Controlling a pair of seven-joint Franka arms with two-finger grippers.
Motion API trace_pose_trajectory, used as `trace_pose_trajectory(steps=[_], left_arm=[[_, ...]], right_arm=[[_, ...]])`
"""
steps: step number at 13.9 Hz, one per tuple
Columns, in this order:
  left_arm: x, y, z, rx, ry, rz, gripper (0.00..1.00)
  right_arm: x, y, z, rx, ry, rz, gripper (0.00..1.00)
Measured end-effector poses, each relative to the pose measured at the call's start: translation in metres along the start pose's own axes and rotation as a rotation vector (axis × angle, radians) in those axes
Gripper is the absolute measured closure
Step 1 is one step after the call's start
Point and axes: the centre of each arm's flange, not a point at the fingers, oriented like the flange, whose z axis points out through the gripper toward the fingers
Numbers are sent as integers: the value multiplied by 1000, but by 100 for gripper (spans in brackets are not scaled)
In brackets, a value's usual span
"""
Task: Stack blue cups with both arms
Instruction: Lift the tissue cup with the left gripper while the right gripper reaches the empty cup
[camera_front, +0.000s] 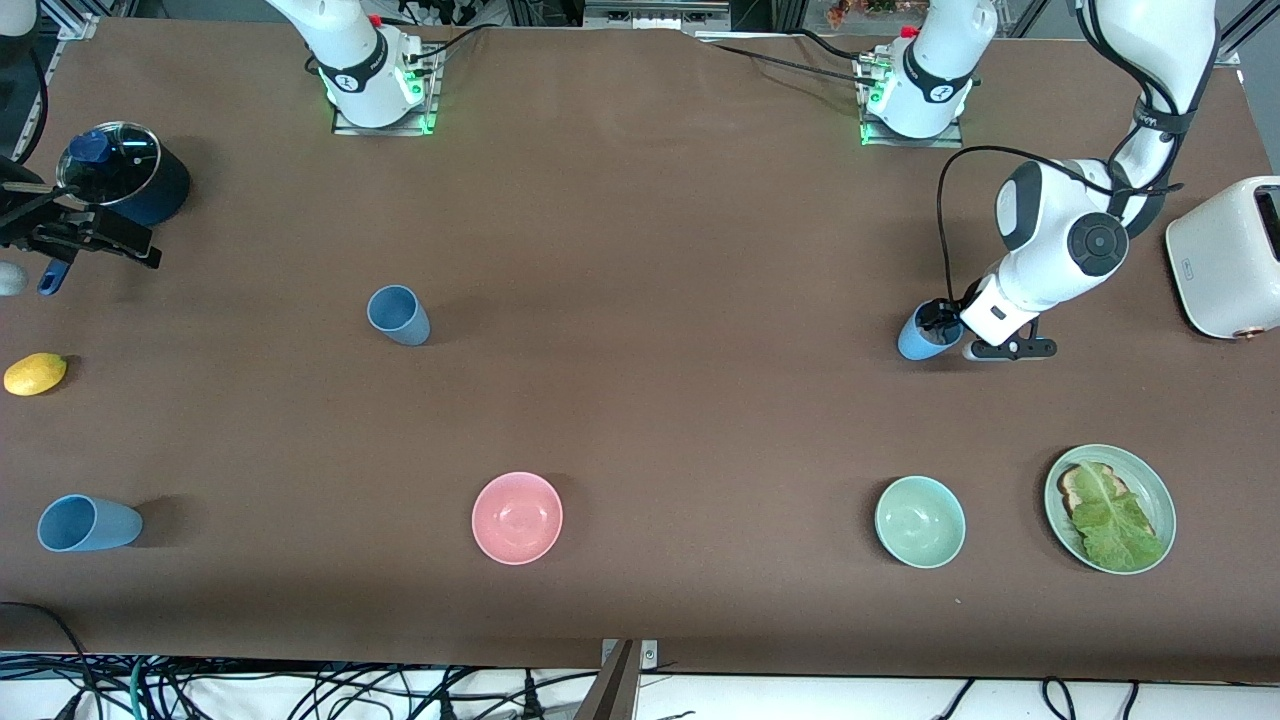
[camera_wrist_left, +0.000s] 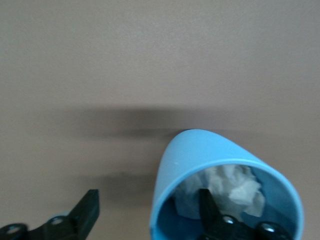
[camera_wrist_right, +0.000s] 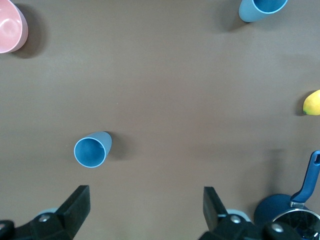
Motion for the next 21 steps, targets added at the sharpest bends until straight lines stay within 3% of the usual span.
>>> trace_pose_trajectory(steps=[5, 7, 8, 11, 14, 17, 21], left_arm=[[-1, 8, 0, -25, -1, -18, 70], [0, 9, 0, -25, 1, -19, 90], [0, 9, -1, -26, 1, -20, 95], [2, 9, -4, -36, 7, -31, 94], [13, 14, -28, -42, 40, -28, 94], [27, 25, -69, -53, 22, -41, 95], [37, 80, -124, -58, 9, -93, 95]], right_arm=[[4, -1, 9, -1, -17, -2, 0], [16, -5, 37, -5, -66, -6, 0], [24, -6, 56, -8, -96, -8, 0], [42, -16, 103, -17, -165, -22, 0], [50, -38, 128, -24, -196, -56, 0], [55, -80, 146, -37, -169, -56, 0], [43, -138, 205, -39, -91, -12, 0]])
